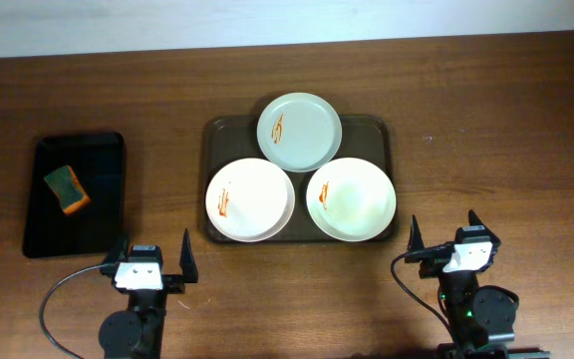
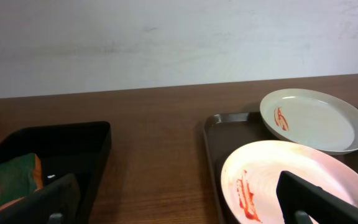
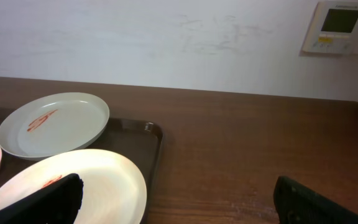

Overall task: Clean dirty plates on tray and stack at the side
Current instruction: 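Move the left gripper toward the sponge on the black tray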

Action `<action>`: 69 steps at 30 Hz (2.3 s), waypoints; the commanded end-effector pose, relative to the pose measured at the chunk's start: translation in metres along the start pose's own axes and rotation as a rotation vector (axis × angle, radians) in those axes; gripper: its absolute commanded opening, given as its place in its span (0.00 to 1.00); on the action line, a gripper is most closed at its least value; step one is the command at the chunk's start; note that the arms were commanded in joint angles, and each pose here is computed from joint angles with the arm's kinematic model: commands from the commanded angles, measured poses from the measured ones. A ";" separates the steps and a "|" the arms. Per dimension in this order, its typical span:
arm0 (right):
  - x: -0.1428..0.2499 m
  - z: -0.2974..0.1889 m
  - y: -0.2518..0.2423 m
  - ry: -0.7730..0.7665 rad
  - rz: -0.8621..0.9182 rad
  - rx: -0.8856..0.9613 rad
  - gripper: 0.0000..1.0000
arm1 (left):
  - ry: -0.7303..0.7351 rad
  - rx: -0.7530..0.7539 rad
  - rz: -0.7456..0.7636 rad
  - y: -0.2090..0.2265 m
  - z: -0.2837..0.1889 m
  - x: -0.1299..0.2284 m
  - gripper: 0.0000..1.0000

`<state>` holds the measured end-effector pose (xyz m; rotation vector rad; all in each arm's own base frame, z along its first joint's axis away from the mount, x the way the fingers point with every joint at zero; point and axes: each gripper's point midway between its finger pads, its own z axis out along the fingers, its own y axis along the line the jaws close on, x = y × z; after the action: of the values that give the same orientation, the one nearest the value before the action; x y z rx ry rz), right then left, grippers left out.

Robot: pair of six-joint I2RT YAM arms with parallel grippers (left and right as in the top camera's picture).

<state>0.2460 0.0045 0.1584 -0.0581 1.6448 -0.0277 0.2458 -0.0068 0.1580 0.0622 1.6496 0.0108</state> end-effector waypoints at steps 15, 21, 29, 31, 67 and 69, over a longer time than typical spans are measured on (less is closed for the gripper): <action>0.003 0.000 0.000 0.005 0.001 0.002 0.98 | -0.005 0.031 0.016 -0.006 0.000 0.001 0.99; 0.003 0.000 0.000 0.005 0.001 0.002 0.98 | -0.005 0.031 0.016 -0.006 0.000 0.001 0.99; 0.003 0.000 0.000 0.005 0.001 0.002 0.98 | -0.005 0.031 0.016 -0.006 0.000 0.001 0.99; 0.003 0.000 0.000 0.005 0.001 0.002 0.98 | -0.005 0.031 0.016 -0.006 0.000 0.001 0.99; 0.003 0.000 0.000 0.005 0.001 0.002 0.98 | -0.077 0.600 -0.096 -0.096 -0.031 -0.022 0.99; 0.003 0.000 0.000 0.005 0.001 0.002 0.98 | -0.321 0.641 -0.010 -0.100 -0.048 -0.078 0.99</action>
<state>0.2460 0.0045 0.1584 -0.0578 1.6448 -0.0274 0.2248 -0.0857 0.1893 0.3683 1.4902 -0.4285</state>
